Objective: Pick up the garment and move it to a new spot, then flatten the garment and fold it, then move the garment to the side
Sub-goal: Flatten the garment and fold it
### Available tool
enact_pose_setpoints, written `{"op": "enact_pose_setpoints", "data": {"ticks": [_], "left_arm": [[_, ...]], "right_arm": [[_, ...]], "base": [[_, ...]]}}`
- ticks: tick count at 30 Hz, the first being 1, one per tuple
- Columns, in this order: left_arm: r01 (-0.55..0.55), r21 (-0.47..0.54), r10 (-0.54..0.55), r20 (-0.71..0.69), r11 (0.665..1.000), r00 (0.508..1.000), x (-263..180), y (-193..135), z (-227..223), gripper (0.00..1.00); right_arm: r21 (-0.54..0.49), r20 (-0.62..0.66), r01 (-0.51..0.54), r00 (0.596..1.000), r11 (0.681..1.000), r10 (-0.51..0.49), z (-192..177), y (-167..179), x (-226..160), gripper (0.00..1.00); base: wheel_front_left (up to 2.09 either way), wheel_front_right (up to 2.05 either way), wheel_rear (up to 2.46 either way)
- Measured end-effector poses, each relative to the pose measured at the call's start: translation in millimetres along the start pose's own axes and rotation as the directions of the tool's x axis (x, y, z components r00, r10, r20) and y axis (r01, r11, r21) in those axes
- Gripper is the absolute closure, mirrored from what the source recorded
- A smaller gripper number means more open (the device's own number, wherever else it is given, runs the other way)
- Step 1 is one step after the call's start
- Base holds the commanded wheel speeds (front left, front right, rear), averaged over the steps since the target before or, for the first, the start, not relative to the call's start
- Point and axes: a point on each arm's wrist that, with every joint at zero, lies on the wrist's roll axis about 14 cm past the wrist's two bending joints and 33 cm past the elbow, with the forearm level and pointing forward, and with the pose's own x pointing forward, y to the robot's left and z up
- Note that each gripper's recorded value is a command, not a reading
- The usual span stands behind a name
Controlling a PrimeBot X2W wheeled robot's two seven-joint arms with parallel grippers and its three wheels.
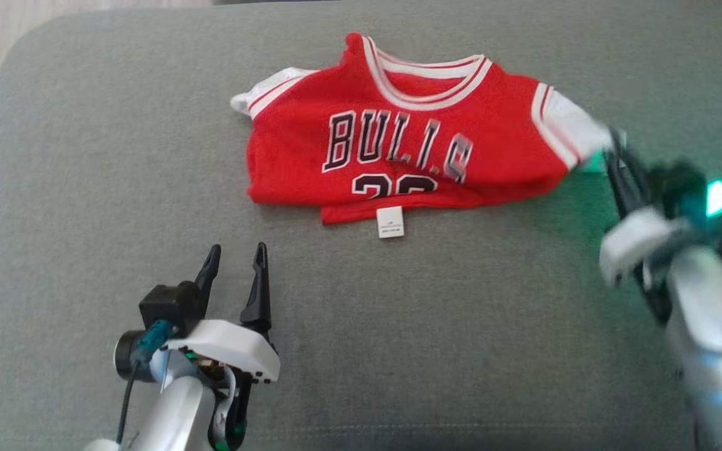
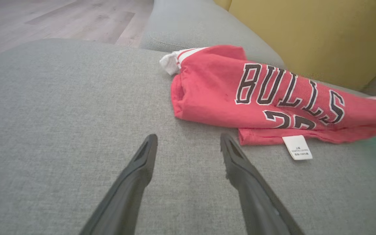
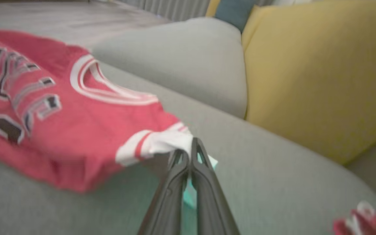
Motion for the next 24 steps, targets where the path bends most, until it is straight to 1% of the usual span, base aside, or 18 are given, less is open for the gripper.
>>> {"op": "enact_pose_setpoints", "data": {"ticks": [1, 3, 5, 9, 14, 18, 24], "left_arm": [[0.007, 0.003, -0.007, 0.0, 1.0, 1.0, 1, -2, 0, 0.0], [0.028, 0.015, -0.028, -0.004, 0.999, 1.0, 2, -7, -1, 0.0], [0.043, 0.021, -0.043, -0.006, 0.999, 0.999, 3, -12, -2, 0.0], [0.065, 0.022, -0.065, -0.008, 0.998, 0.998, 5, -18, -3, 0.0], [0.101, 0.017, -0.101, -0.025, 0.995, 0.995, 11, -28, -9, 0.0], [0.157, 0.007, -0.156, -0.046, 0.988, 0.987, 19, -44, -15, 0.0], [0.233, -0.004, -0.233, -0.078, 0.972, 0.969, 35, -68, -25, 0.0]], "right_arm": [[0.03, -0.045, 0.011, 0.999, 0.999, -0.009, -19, 3, -12, 0.0], [0.079, -0.102, 0.031, 0.995, 0.996, -0.023, -43, 9, -30, 0.0], [0.125, -0.12, 0.054, 0.992, 0.991, -0.039, -51, 15, -40, 0.0], [0.192, -0.104, 0.109, 0.99, 0.975, -0.09, -49, 15, -50, 0.0], [0.239, -0.096, 0.14, 0.988, 0.961, -0.12, -48, 19, -56, 0.0], [0.259, -0.073, 0.159, 0.987, 0.953, -0.145, -41, 16, -56, 0.0], [0.274, -0.069, 0.197, 0.98, 0.941, -0.185, -42, 6, -62, 0.0]], "base": [[0.0, 0.0, 0.0], [0.0, 0.0, 0.0], [0.0, 0.0, 0.0], [0.0, 0.0, 0.0], [0.0, 0.0, 0.0], [0.0, 0.0, 0.0], [0.0, 0.0, 0.0]]}}
